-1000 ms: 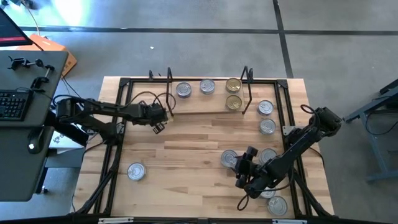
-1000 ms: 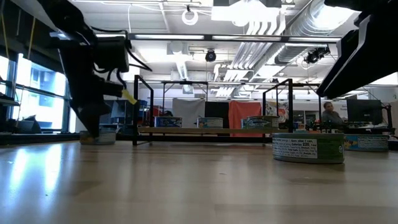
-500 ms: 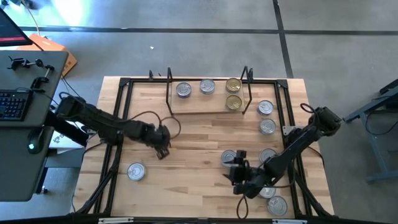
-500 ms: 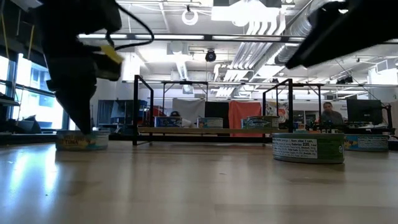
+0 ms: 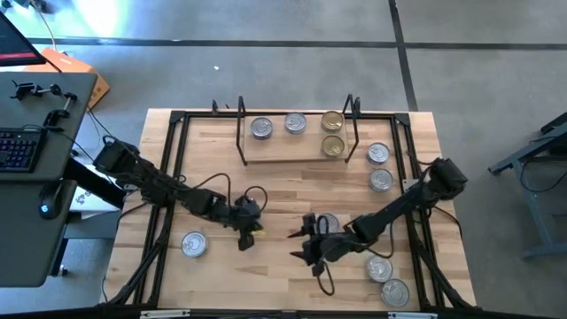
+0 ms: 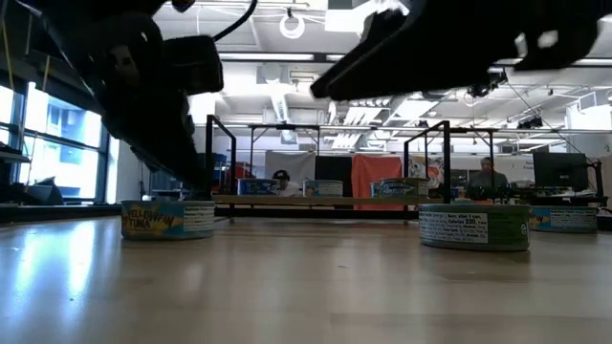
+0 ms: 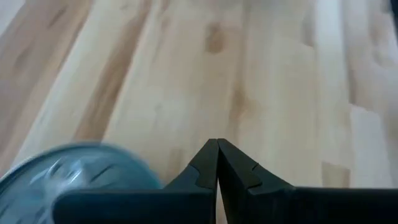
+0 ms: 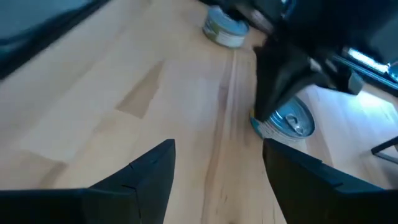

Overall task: Stack canned seafood by type on shelf
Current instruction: Put the light blue tuna can on the shelf and align it with the other light blue tuna can

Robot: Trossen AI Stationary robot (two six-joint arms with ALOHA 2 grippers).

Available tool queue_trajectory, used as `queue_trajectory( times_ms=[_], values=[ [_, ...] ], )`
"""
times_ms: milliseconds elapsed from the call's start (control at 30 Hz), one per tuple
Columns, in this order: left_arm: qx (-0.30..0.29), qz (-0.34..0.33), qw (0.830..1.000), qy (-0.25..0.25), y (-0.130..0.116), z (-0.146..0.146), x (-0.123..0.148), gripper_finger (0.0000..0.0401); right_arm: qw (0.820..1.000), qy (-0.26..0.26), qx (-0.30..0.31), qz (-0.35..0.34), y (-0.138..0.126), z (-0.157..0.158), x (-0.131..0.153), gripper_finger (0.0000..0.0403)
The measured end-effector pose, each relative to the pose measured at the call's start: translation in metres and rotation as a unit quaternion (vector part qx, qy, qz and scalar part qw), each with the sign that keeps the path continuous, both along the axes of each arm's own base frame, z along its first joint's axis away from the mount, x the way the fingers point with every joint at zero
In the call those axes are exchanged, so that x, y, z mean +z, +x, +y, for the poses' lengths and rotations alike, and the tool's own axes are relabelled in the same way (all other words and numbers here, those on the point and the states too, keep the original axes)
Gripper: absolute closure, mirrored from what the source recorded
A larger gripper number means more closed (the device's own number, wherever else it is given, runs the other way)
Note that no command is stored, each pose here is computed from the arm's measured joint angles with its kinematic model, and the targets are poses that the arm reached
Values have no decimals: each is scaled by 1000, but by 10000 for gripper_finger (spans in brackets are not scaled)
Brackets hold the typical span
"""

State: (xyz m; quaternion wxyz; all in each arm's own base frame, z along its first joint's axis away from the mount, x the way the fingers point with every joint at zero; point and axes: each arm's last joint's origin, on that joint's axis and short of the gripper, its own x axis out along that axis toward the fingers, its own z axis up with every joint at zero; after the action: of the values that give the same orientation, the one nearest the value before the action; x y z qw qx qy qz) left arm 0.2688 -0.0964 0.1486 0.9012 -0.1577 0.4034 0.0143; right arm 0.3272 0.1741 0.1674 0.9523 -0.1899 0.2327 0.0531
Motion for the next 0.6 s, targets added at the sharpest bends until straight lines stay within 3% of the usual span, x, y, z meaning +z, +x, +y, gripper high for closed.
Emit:
queue_trajectory(
  times_ms=[167, 300, 433, 600],
  values=[
    [-53, -19, 996, 71, 5, -22, 35, 400, 1000, -2, -8, 5, 4, -4, -7, 164],
    [-84, 14, 977, 197, -4, -41, 54, 401, 1000, 12, -13, 5, 3, -3, -7, 164],
    [-117, 36, 955, 271, -17, -52, 52, 382, 999, 29, -24, 10, 3, -3, -8, 164],
    [-122, 58, 949, 286, -28, -49, 34, 308, 999, 23, -22, 14, 3, -3, -8, 164]
  ],
)
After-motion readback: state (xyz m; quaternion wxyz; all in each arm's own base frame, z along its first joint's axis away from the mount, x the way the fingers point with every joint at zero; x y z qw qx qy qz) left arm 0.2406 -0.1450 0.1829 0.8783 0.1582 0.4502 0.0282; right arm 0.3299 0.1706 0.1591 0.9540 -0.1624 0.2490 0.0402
